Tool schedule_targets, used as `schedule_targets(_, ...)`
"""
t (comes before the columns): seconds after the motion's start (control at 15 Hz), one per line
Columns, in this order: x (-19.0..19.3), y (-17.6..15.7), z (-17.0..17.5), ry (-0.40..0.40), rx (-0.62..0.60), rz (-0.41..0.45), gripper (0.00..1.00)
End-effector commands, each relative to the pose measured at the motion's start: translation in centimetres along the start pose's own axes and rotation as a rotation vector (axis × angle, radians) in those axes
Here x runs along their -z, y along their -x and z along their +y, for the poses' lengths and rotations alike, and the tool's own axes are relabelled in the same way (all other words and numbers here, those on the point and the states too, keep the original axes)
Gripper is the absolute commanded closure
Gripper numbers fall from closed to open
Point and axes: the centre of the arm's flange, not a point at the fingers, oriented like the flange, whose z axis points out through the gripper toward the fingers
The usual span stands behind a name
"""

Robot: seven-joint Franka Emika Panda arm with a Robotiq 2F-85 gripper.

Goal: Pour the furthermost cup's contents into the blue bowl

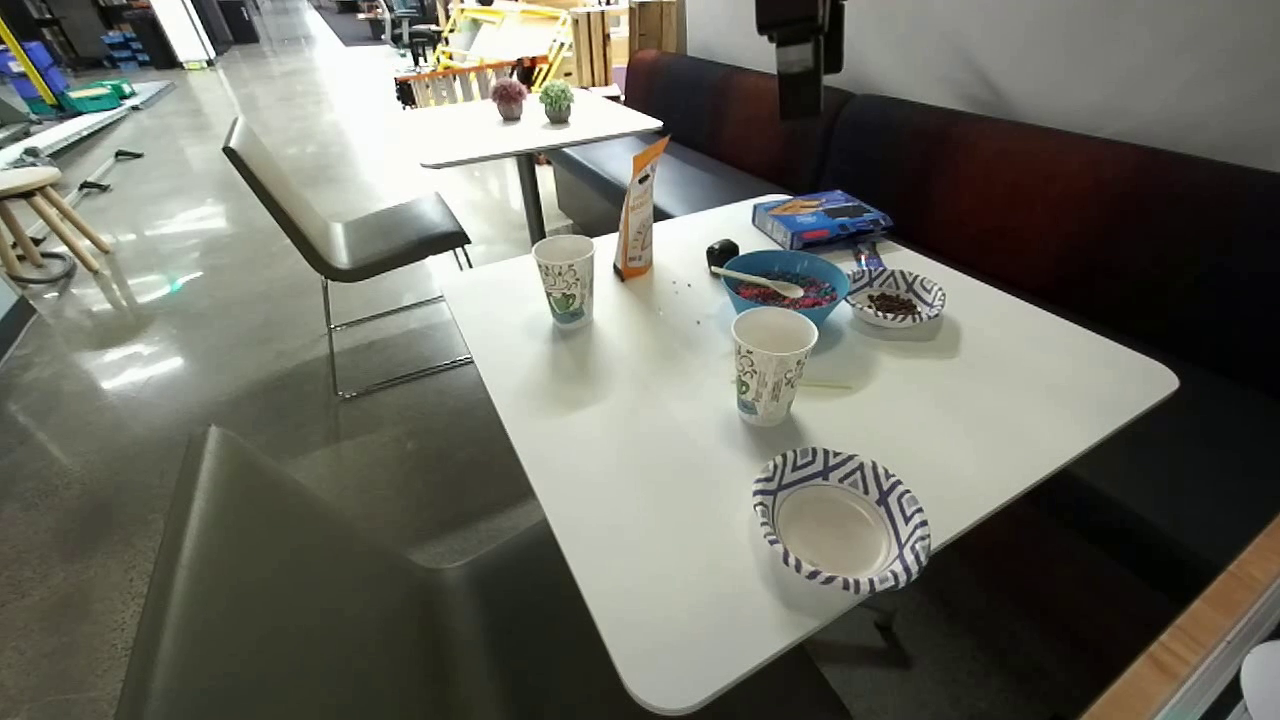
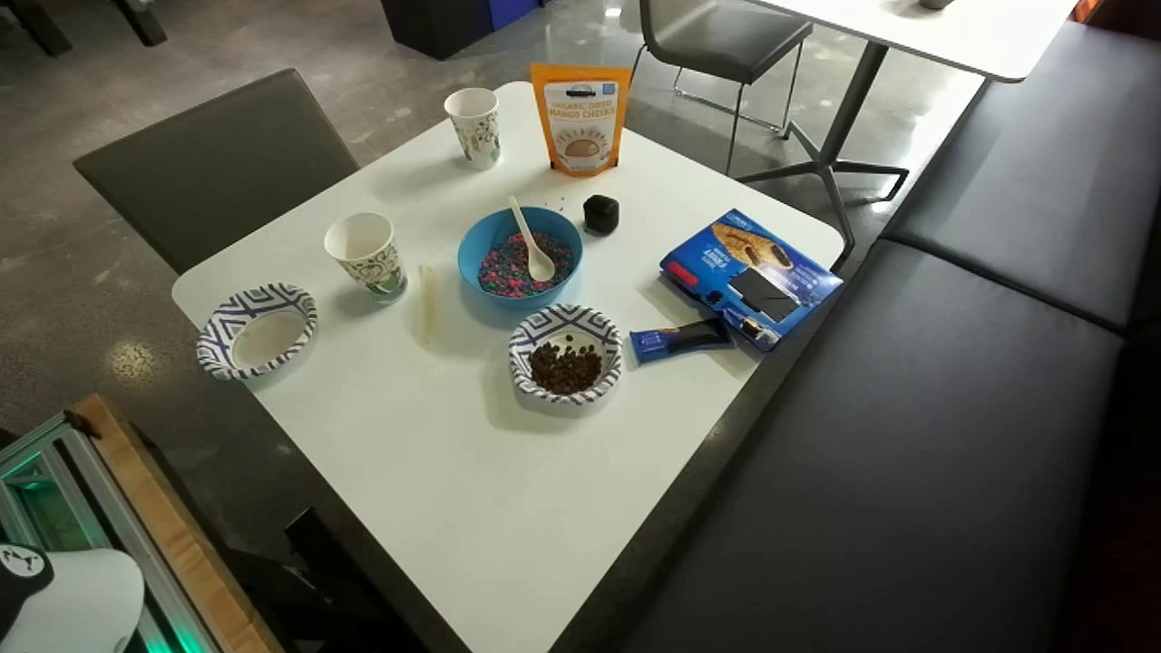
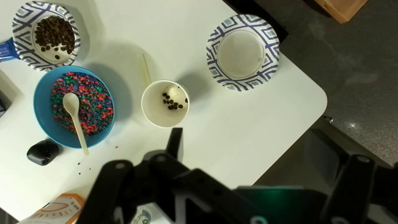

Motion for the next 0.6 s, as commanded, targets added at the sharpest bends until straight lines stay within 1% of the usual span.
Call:
schedule_targets(0.0,0.0,-2.6,-0.2,-0.006,0.010,0.009,0.00)
schedule_targets(0.13,0.5,-5.8,0.1,-0.031,0.030,-0.003,0.00)
schedule_targets(0.33,0.7,-11.6,1.5,-0.035,0.039,0.087,0.00)
schedule_targets(0.53,0.7,-16.9,4.2,-0.063,0.049,0.132,0.00)
